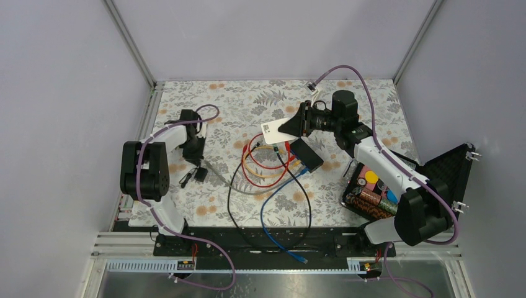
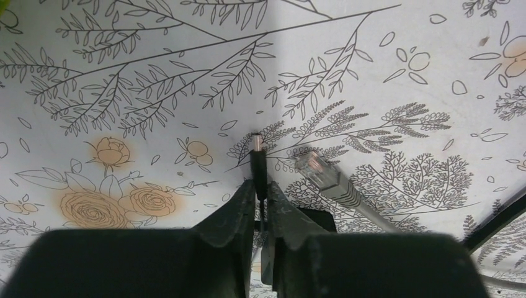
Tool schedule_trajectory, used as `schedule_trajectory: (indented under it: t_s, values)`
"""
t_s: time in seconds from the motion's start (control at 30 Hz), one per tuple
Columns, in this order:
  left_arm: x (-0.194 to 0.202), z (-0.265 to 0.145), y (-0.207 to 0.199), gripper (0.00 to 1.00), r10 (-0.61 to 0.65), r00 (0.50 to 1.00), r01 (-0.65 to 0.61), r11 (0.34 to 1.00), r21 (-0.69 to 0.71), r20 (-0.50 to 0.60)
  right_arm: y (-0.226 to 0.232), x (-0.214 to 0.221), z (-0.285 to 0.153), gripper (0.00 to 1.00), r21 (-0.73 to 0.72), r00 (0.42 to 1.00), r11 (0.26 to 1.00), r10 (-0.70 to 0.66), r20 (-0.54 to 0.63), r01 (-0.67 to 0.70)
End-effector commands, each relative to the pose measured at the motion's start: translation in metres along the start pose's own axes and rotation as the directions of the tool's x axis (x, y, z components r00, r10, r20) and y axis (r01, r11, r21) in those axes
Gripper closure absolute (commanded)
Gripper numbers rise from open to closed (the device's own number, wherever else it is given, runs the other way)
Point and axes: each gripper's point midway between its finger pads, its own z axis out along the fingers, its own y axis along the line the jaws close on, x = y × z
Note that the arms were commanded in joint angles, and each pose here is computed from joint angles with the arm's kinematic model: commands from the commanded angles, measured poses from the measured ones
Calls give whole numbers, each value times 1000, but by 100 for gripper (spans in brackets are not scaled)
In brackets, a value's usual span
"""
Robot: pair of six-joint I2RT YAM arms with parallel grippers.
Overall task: Insert the plug into the switch port
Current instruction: Pick up the power from the center of the board, then insert the power into the switch port.
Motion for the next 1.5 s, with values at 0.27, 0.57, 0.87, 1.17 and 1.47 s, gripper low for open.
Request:
schedule_trajectory:
  t_s: [0.27,0.57,0.87,1.17,1.47]
  values:
    - [-39,-60,-23,100,64,960,-87,994,71,272,4,-4,1,100,-31,988,988,-154,-2,154]
    - [-38,-120,-102,100,152,871,-353,854,381,467,-2,12,16,100,-145,986,986,-105,-128,86]
    - [-20,-153,-161,100,319,707,-643,662,385,631,9,19,22,100,-320,980,947,-54,-193,-11]
    - [-18,-172,-186,100,340,561,-777,532,337,755,13,14,22,100,-435,945,877,61,-321,-204]
    - [-21,-184,-198,100,307,522,-808,478,345,796,-10,20,32,100,-409,918,860,149,-368,-304]
